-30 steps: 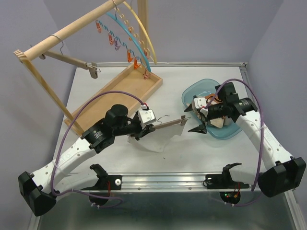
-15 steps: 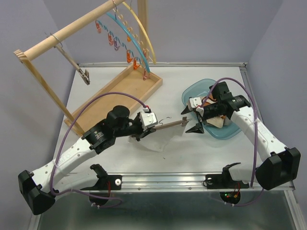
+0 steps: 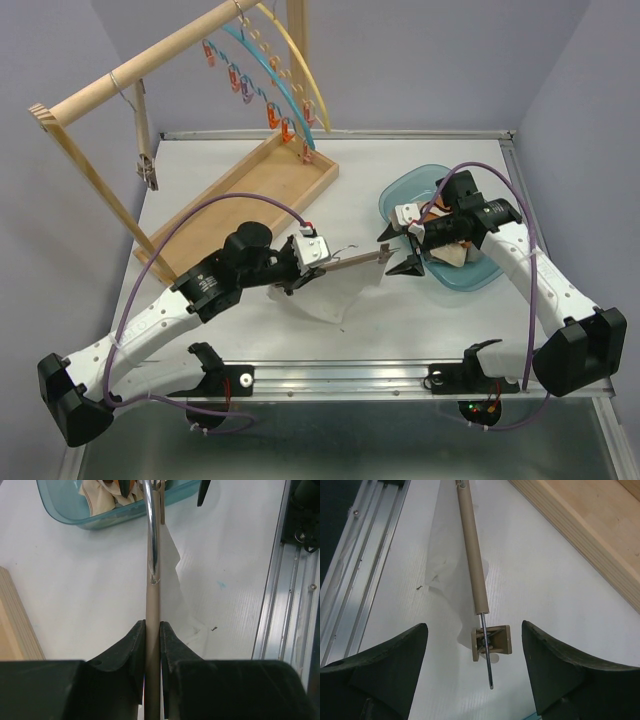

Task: Remove the underwear clipped to the hanger
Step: Remove the underwear from the hanger.

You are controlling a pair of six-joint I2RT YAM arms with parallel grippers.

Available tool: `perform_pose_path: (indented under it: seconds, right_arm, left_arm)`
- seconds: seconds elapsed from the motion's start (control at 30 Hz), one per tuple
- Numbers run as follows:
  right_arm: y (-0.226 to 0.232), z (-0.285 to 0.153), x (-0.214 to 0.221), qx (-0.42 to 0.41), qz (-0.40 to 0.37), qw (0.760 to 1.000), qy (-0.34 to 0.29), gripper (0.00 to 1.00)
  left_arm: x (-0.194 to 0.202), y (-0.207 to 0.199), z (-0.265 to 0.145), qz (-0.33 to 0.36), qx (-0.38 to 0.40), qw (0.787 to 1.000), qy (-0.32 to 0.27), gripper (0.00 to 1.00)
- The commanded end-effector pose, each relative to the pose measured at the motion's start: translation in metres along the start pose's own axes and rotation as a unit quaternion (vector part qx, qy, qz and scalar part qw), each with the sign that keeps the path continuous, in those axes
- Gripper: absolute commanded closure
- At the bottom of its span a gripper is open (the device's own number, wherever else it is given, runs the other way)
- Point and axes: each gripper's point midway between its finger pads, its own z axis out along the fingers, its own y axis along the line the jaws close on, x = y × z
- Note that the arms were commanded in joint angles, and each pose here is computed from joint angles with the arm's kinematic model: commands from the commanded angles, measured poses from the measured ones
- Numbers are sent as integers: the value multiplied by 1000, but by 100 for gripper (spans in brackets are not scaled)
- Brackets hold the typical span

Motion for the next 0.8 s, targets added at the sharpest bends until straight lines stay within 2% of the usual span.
perform_pose_path:
  seconds: [0.0,0.13,0.23,0.3,0.37,0.73,0.77]
  right_arm:
    - [4,3,-6,-11,-4,1000,-10,21]
    - [4,4,-4,-13,-2,1000,-8,26]
    - [4,4,-5,-13,-2,1000,-8,33]
    - [5,5,-3,-15,1,1000,-7,40]
    - [5,5,-4,-15,-3,1000,-6,52]
    - [5,5,1,-14,-4,1000,2,68]
    - [6,5,1,-14,-3,1000,3,74]
  left_arm:
    - [-26,5,-3,28,-11,999,-36,100]
    - [-27,4,-3,35,-11,999,-36,100]
    - [-27,4,-3,36,-11,999,-35,100]
    - [-27,3,-3,36,-11,999,-35,100]
    - [-27,2,-3,37,-10,999,-35,100]
    - [-32,4,-4,47,-15,998,-34,100]
    - [-32,5,-4,48,-17,998,-34,100]
